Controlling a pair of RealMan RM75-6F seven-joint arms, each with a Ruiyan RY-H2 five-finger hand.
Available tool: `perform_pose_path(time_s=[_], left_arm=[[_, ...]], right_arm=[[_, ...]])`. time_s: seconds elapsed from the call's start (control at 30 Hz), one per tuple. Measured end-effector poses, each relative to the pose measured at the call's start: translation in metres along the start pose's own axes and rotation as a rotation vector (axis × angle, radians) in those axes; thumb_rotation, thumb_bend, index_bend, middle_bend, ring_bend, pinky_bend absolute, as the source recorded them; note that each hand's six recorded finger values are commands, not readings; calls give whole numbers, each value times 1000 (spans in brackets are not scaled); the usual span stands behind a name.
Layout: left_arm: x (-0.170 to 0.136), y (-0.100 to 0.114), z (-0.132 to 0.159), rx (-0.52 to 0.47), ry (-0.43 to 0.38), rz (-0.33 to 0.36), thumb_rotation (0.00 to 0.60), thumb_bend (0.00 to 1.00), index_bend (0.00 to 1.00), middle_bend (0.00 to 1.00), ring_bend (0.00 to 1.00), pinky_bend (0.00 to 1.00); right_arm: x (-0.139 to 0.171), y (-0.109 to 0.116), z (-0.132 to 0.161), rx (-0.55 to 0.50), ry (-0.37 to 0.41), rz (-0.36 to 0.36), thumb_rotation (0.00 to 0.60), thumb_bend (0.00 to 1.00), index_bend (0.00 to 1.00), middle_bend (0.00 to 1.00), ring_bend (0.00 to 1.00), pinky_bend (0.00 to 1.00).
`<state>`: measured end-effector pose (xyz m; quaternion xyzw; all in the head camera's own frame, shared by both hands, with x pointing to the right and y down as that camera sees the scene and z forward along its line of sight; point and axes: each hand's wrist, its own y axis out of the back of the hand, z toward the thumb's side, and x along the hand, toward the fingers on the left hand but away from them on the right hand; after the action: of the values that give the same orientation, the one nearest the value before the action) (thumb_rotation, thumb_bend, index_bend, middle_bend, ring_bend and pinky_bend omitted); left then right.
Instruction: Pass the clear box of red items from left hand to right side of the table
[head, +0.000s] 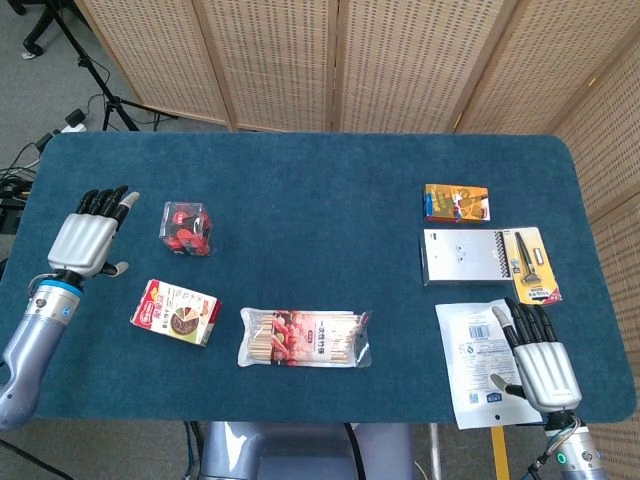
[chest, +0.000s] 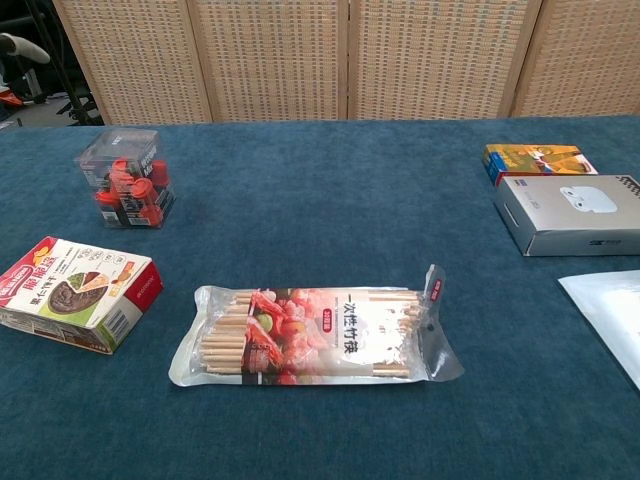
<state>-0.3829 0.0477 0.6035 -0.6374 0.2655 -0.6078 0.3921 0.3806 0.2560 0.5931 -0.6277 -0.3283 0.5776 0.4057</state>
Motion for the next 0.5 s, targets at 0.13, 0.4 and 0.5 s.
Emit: perform_pose_path(time_s=[0.13, 0.4, 0.5], left_arm=[[15, -1, 12, 38, -33, -43, 600, 161, 0, 0, 0, 0], [37, -7, 19, 63, -29, -86, 600, 166, 0, 0, 0, 0], [43, -11, 18, 63, -18, -99, 600, 167, 0, 0, 0, 0]], right_arm=[[0, 1, 0, -5, 3, -4, 600, 91, 0, 0, 0, 0], [-2, -2, -1, -9, -3, 8, 600, 91, 0, 0, 0, 0], [-3, -3, -3, -12, -7, 14, 600, 90, 0, 0, 0, 0]])
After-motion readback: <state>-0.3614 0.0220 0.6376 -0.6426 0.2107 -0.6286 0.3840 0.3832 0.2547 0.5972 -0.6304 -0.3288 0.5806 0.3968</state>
